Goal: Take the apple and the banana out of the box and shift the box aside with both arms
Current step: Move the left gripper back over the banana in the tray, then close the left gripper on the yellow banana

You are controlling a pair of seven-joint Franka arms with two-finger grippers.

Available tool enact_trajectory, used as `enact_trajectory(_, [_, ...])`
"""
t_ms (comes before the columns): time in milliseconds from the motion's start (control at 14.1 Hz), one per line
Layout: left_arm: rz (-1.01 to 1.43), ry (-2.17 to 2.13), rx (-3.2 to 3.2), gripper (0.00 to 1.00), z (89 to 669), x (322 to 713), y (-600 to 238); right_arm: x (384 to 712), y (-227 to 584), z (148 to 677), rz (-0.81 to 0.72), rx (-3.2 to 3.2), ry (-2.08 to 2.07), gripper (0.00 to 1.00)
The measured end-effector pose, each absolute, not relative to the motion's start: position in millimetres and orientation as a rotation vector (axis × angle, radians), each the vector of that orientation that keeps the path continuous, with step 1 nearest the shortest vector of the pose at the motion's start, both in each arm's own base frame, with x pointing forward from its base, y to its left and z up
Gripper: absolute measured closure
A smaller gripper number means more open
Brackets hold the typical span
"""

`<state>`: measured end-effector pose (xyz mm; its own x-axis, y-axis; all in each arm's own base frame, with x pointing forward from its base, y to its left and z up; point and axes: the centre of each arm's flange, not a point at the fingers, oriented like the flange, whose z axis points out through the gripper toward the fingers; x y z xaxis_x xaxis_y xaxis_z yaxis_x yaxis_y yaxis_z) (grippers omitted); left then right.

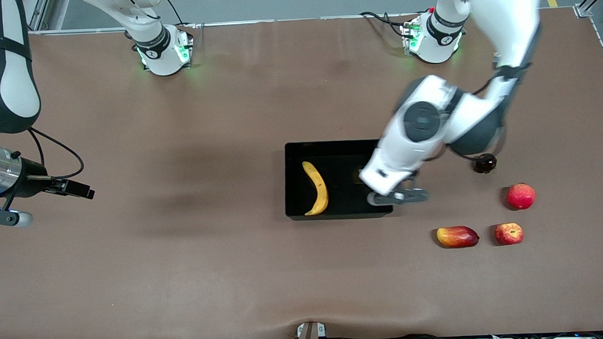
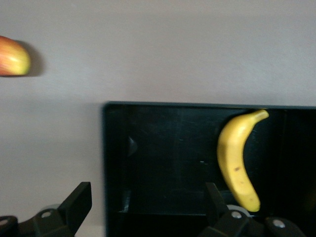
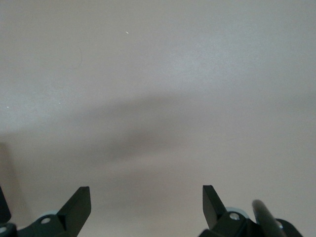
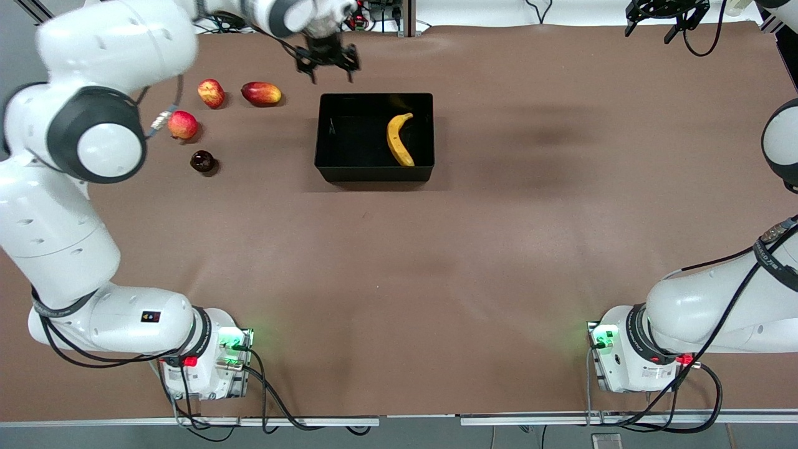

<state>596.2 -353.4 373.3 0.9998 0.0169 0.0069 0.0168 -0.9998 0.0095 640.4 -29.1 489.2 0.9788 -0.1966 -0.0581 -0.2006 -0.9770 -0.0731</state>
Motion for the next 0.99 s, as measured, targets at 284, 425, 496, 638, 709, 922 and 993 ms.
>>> enact_trajectory(284, [0.043,-0.039,3.073,0.00,309.5,584.7,-403.5,640.4,-29.0,489.1,0.078,-3.047,0.306,0.00])
enact_trajectory(425, [0.040,-0.060,3.057,0.00,278.0,581.2,-415.9,640.3,-29.0,489.1,0.079,-3.047,0.306,0.00])
enact_trajectory(496, [0.032,-0.073,3.070,0.00,263.1,577.7,-420.5,640.3,-28.9,489.0,0.080,-3.047,0.306,0.00])
enact_trajectory(638, [0.032,-0.106,3.098,0.00,235.8,567.7,-433.5,640.1,-28.9,488.9,0.082,-3.047,0.306,0.00])
enact_trajectory(709, [0.040,-0.101,3.109,0.00,224.0,562.8,-441.2,640.0,-29.0,488.8,0.084,-3.047,0.306,0.00])
enact_trajectory(922, [0.040,-0.087,3.119,0.00,196.6,550.9,-462.1,639.7,-29.4,488.5,0.088,-3.047,0.307,0.00])
enact_trajectory(993, [0.037,-0.080,3.117,0.08,188.4,549.9,-464.0,639.6,-29.3,488.3,0.089,-3.047,0.307,0.00])
